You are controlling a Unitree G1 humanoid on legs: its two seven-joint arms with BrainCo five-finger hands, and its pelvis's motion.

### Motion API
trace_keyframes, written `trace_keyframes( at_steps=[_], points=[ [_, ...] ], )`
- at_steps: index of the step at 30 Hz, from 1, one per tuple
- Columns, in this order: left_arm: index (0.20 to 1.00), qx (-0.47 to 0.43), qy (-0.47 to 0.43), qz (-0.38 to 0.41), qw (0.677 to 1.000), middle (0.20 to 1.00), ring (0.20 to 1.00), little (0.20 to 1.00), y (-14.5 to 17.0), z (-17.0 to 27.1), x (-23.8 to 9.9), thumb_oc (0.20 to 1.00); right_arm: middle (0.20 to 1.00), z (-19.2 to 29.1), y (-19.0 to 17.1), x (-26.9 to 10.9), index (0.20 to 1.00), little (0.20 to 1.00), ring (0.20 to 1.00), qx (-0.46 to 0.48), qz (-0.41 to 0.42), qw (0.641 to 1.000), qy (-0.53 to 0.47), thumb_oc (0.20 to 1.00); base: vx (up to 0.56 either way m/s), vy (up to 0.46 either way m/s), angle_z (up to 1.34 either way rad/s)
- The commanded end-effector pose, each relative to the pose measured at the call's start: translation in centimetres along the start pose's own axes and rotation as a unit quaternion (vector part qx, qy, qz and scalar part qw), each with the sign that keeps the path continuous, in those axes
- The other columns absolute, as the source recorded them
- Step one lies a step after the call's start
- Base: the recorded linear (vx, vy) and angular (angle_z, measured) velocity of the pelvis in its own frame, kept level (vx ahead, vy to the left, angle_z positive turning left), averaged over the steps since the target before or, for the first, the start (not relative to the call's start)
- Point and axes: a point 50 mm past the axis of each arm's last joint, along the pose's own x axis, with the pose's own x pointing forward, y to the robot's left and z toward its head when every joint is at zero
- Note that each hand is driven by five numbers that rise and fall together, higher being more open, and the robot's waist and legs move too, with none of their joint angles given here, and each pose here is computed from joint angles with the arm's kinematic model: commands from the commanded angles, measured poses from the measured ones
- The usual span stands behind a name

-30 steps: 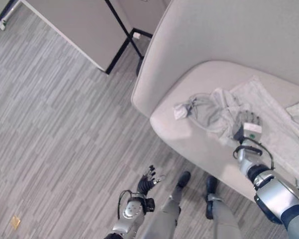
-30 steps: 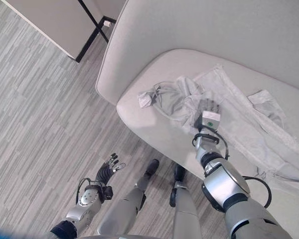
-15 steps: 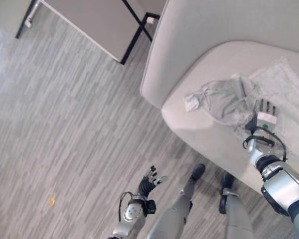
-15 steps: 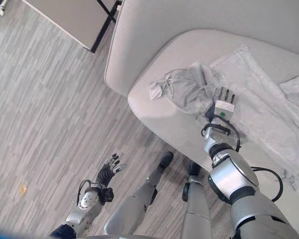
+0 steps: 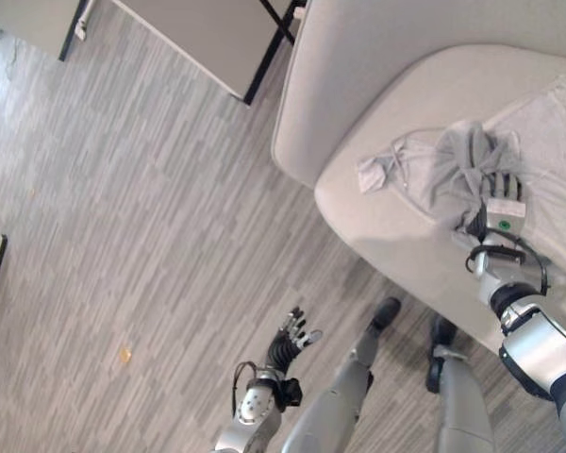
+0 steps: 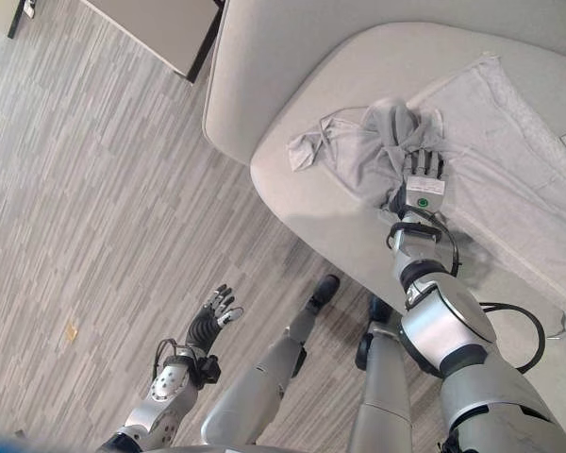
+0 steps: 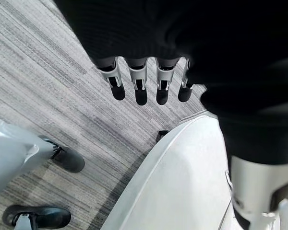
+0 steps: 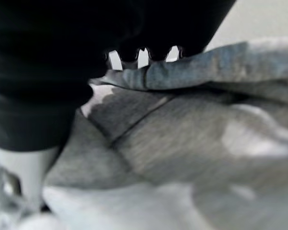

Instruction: Hang the clothes on the sofa on the clothes rack.

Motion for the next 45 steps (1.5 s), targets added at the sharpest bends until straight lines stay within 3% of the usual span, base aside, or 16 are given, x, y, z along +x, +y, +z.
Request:
trace_keyframes(
  at_steps=[1, 19, 24, 35, 37, 40, 41, 43, 45],
  points=[
    [1.000, 0.028, -0.048, -0.006, 0.998, 1.000, 1.000, 1.000, 0.8, 2.9, 1.1, 1.000, 0.200, -2.9, 2.0, -1.2, 0.200, 0.200, 0.200, -0.048, 0.093, 0.994, 0.037, 0.200, 0.00, 0.000, 0.00],
    [1.000, 0.085, -0.048, 0.062, 0.993, 1.000, 1.000, 1.000, 2.9, 3.3, 2.1, 1.000, 0.200, -3.6, 7.0, -8.7, 0.200, 0.200, 0.200, 0.097, 0.094, 0.983, 0.128, 0.200, 0.01, 0.031, -0.05],
    [1.000, 0.094, -0.019, 0.106, 0.990, 1.000, 1.000, 1.000, 5.3, 2.3, 1.6, 1.000, 0.200, -5.2, 3.8, -8.4, 0.200, 0.200, 0.200, 0.171, -0.008, 0.980, 0.097, 0.200, 0.05, 0.072, -0.50],
    [1.000, 0.125, 0.039, 0.111, 0.985, 1.000, 1.000, 1.000, 6.6, 0.0, 0.6, 1.000, 0.200, -5.7, -0.8, -6.3, 0.200, 0.200, 0.200, 0.239, -0.093, 0.964, 0.067, 0.200, 0.03, 0.072, -0.28],
    [1.000, 0.132, 0.051, 0.120, 0.983, 1.000, 1.000, 1.000, 6.5, -0.5, 0.5, 1.000, 0.200, -3.0, -3.5, -4.6, 0.200, 0.200, 0.200, 0.300, -0.134, 0.944, 0.029, 0.200, 0.02, 0.061, -0.16],
    [1.000, 0.131, 0.053, 0.123, 0.982, 1.000, 1.000, 1.000, 6.5, -0.5, 0.6, 1.000, 0.200, -2.1, -4.1, -4.4, 0.200, 0.200, 0.200, 0.315, -0.142, 0.938, 0.017, 0.200, 0.01, 0.006, -0.24],
    [1.000, 0.140, 0.057, 0.135, 0.979, 1.000, 1.000, 1.000, 6.2, -0.8, 0.6, 1.000, 0.200, 1.2, -6.0, -4.1, 0.200, 0.200, 0.200, 0.367, -0.154, 0.917, -0.028, 0.200, 0.00, 0.003, -0.07],
    [1.000, 0.140, 0.057, 0.136, 0.979, 1.000, 1.000, 1.000, 6.2, -0.8, 0.6, 1.000, 0.200, 1.2, -6.0, -4.1, 0.200, 0.200, 0.200, 0.367, -0.153, 0.917, -0.029, 0.200, 0.00, 0.001, -0.11],
    [1.000, 0.144, 0.062, 0.144, 0.977, 1.000, 1.000, 1.000, 5.8, -1.1, 0.6, 1.000, 0.200, 4.5, -7.2, -4.5, 0.200, 0.200, 0.200, 0.416, -0.143, 0.896, -0.069, 0.200, 0.01, 0.002, -0.04]
  ],
)
